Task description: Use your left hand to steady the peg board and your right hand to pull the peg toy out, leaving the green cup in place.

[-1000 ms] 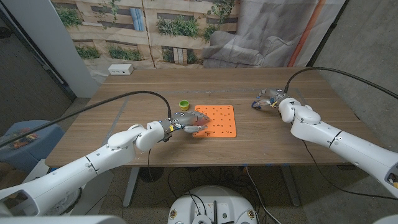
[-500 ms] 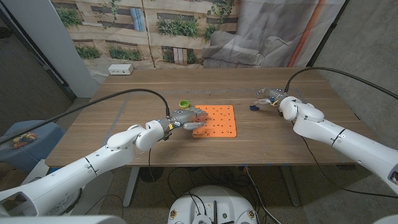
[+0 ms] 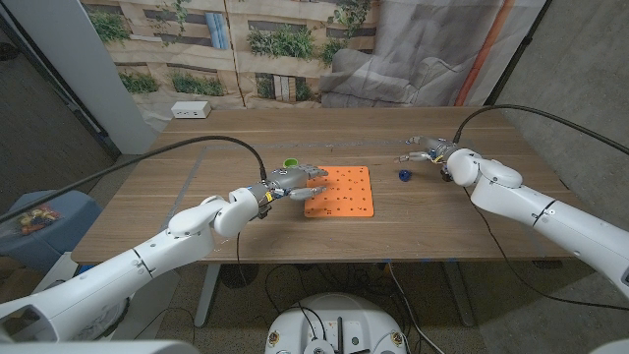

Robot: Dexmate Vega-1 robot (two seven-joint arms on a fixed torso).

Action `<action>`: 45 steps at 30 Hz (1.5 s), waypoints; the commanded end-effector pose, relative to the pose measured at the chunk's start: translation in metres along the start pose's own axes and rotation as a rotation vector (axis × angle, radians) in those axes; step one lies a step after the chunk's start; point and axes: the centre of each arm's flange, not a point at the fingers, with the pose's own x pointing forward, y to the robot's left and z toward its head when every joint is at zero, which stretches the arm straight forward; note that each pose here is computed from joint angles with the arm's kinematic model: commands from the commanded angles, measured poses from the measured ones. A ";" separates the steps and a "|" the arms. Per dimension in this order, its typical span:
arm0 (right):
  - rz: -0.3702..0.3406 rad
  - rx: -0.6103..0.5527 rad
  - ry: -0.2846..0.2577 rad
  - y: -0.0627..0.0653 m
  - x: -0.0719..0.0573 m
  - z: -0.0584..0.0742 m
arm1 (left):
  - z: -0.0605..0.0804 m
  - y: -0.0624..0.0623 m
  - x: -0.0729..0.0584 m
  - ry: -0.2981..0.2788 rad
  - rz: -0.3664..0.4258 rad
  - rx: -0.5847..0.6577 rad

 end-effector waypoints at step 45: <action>-0.194 0.669 -0.140 0.005 0.004 -0.037 | -0.078 0.015 0.004 0.205 0.424 -0.474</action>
